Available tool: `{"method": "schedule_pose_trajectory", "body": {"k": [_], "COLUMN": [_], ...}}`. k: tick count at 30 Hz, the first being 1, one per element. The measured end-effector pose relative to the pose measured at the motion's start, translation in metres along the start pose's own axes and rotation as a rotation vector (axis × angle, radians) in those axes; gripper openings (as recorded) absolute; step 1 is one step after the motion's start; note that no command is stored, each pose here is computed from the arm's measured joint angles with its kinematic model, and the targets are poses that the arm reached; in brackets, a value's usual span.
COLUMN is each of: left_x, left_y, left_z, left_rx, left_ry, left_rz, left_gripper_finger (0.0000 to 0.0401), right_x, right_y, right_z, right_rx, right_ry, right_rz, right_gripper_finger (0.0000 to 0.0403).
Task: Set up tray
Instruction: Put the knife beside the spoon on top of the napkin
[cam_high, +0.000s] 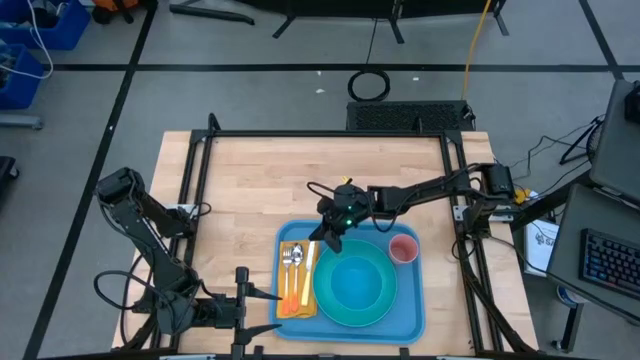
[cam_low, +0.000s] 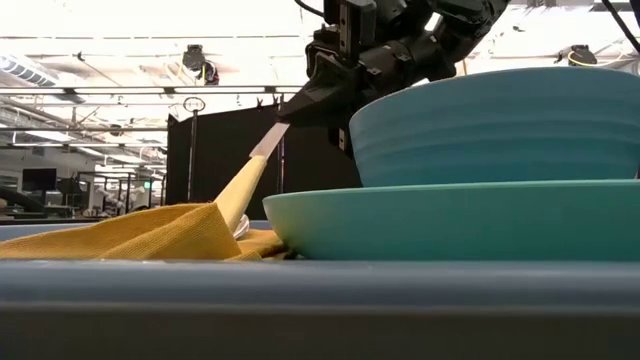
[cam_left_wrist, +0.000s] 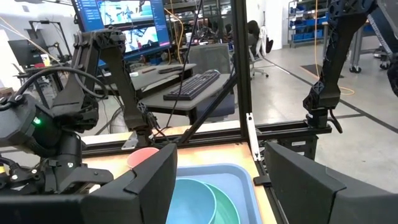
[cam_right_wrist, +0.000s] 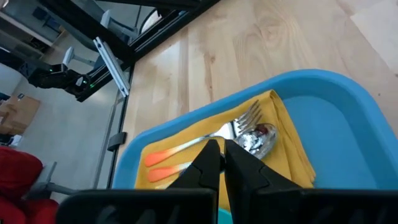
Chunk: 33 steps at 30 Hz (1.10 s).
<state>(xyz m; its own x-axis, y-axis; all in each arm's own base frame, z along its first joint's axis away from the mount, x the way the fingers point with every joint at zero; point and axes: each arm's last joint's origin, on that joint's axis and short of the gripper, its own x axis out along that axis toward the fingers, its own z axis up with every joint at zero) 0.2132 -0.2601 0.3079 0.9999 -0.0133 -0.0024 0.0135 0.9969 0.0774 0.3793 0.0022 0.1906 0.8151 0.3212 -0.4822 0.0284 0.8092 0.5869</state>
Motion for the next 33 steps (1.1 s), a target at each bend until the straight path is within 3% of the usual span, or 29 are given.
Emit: {"method": "schedule_pose_trajectory", "body": {"k": [13,21,33], "left_x": [0.000,0.000,0.000], "left_y": [0.000,0.000,0.000], "left_z": [0.000,0.000,-0.001], "left_rx": [0.000,0.004,0.006], "left_ry": [0.000,0.003,0.004], "left_rz": [0.000,0.001,0.001], "left_gripper_finger": [0.0248,0.0248,0.0248], "right_x": [-0.003,0.010,0.018], "right_y": [-0.008,-0.031,-0.043], "right_z": [0.003,-0.006,-0.007], "right_rx": [-0.010,0.059,0.114], "right_ry": [-0.008,0.046,0.054], "right_rz": [-0.017,-0.045,0.016], "right_gripper_finger": [0.0001,0.0001,0.0001]}}
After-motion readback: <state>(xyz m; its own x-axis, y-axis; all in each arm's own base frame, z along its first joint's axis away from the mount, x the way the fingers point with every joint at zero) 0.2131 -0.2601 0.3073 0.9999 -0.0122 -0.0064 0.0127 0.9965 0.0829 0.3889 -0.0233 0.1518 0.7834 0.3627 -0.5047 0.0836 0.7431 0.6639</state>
